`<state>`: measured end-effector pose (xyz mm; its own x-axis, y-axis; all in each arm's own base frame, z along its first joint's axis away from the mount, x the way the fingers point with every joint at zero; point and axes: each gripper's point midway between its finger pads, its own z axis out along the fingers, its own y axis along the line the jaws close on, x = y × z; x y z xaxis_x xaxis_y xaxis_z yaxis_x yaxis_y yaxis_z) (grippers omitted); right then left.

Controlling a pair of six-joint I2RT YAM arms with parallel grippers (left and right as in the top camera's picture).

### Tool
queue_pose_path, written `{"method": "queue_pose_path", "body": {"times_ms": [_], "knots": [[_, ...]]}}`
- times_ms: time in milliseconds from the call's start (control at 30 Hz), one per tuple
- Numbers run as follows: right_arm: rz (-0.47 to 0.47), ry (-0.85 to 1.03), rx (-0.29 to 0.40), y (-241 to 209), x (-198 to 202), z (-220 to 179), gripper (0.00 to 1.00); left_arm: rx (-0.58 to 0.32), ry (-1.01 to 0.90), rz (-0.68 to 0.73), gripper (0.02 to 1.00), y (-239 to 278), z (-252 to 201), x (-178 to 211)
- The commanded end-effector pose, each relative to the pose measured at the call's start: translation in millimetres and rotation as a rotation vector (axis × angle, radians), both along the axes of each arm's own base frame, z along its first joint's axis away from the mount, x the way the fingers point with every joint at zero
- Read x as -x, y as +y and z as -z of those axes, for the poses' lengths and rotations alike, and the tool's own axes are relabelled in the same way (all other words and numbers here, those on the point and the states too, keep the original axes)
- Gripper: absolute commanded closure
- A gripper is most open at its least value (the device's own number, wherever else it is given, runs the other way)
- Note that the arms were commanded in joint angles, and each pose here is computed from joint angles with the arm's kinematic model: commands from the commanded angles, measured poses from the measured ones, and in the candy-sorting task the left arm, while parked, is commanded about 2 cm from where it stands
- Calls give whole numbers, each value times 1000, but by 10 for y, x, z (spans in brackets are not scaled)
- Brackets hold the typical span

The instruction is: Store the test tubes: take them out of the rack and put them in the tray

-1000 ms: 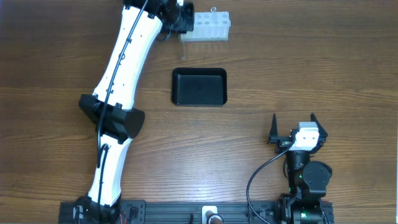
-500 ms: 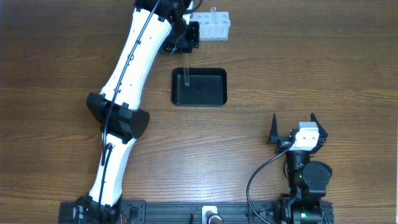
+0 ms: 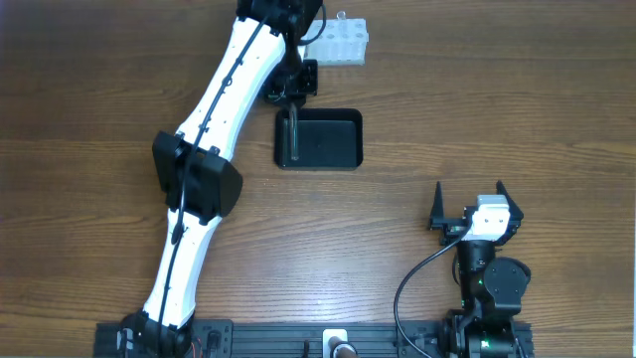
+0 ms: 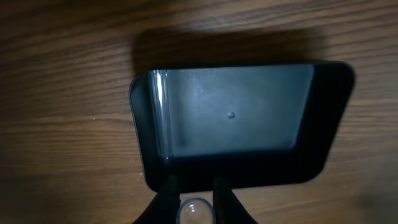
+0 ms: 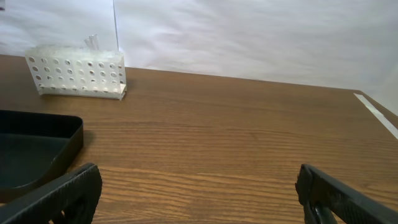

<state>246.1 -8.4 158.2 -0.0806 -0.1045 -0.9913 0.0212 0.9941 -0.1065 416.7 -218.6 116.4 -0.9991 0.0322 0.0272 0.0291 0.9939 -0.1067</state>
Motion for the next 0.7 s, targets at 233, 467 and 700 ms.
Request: {"method": "queue_pose_path", "body": {"times_ms": [233, 467, 700], "knots": [[-18, -3, -3, 36, 0, 17, 7, 6, 11, -26, 947, -26, 308, -114], [-18, -3, -3, 36, 0, 17, 7, -9, 43, -26, 947, -26, 502, -113], [-18, -3, -3, 36, 0, 17, 7, -20, 66, -28, 945, -13, 636, -113]]}}
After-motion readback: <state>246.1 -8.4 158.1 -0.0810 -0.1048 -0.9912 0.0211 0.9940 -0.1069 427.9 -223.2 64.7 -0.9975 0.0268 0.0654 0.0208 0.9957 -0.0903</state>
